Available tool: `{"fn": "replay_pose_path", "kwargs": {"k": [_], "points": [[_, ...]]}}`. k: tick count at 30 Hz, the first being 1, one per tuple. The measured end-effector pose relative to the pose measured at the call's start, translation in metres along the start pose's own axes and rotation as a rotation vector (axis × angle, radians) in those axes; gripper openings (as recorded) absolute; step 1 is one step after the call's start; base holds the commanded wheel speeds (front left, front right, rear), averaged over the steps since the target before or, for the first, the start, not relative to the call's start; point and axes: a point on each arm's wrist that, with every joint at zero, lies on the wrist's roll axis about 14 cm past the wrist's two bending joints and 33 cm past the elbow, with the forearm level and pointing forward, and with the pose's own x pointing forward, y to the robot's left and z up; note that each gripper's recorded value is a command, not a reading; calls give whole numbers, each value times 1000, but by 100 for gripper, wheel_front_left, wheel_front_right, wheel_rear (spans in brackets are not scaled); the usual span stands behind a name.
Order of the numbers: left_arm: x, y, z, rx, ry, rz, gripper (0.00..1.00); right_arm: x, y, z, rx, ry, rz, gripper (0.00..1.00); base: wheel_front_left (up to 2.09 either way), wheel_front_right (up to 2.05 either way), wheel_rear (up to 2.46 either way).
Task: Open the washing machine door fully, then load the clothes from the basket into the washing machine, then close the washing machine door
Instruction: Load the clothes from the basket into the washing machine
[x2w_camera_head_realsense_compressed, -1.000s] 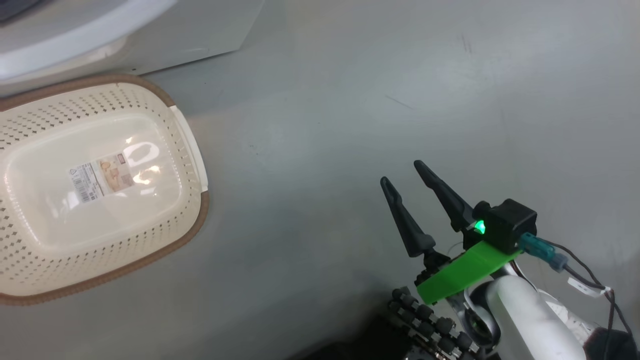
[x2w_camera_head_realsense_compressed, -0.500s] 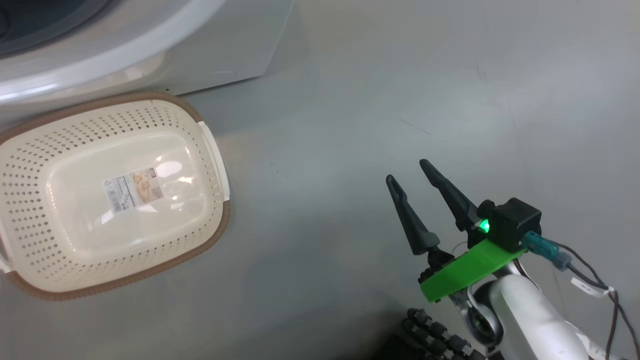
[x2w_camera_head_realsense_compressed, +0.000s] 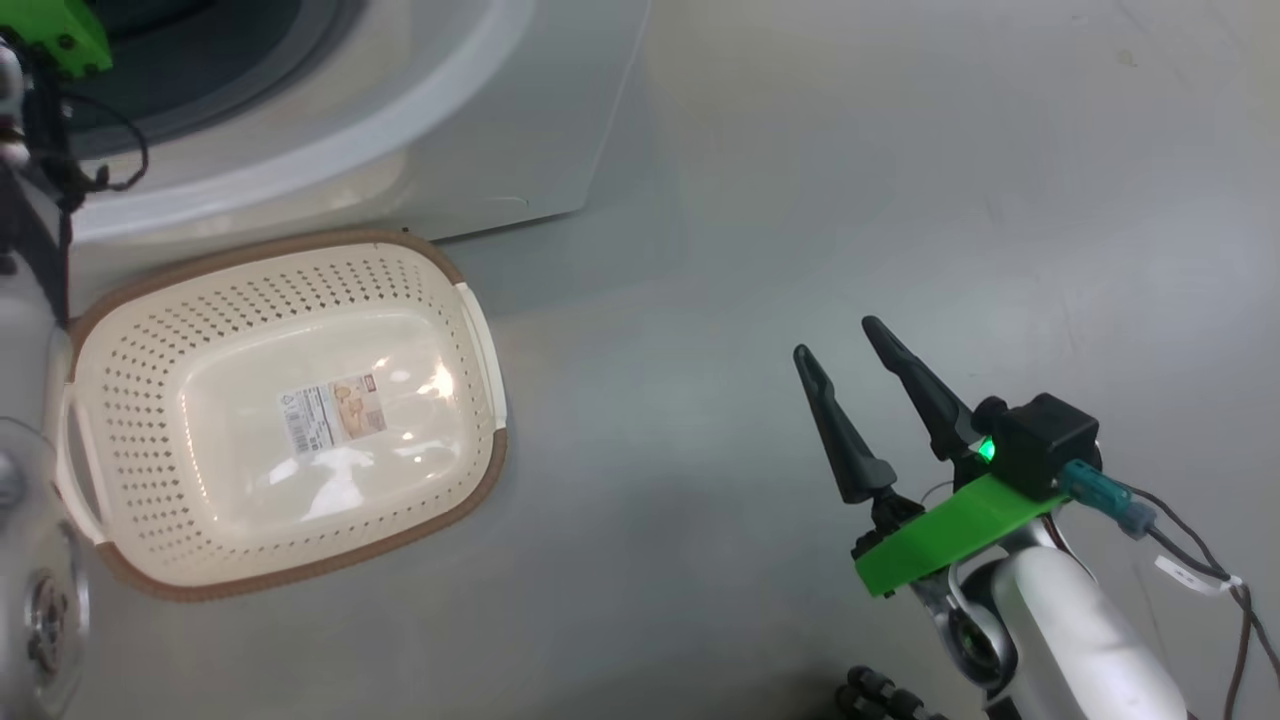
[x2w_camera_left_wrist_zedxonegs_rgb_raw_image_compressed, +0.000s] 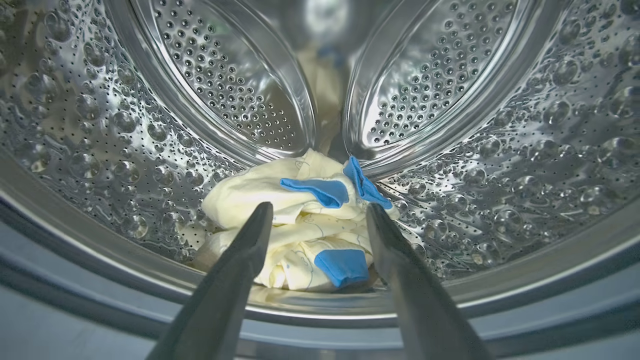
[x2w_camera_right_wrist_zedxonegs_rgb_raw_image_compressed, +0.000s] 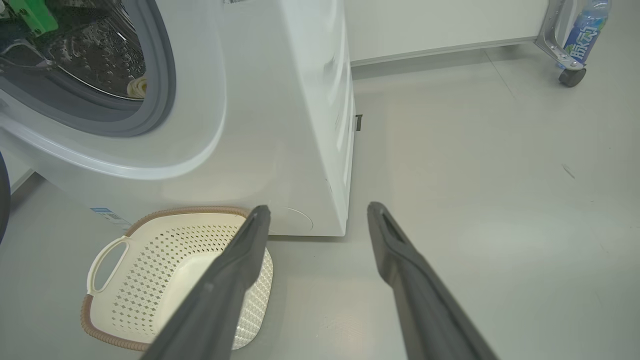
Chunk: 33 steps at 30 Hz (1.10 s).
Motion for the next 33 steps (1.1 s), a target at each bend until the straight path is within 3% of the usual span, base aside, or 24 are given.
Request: {"fn": "replay_pose_path", "kwargs": {"k": [21,33], "points": [[-73,-19,-15,-60,-47,-65,100,-3,10,34,-5,-102,27,100,0,0,0],[-162,-21,-59,-82,-38,-67,100,-19,14,43,-6,-134,31,100,0,0,0]]}}
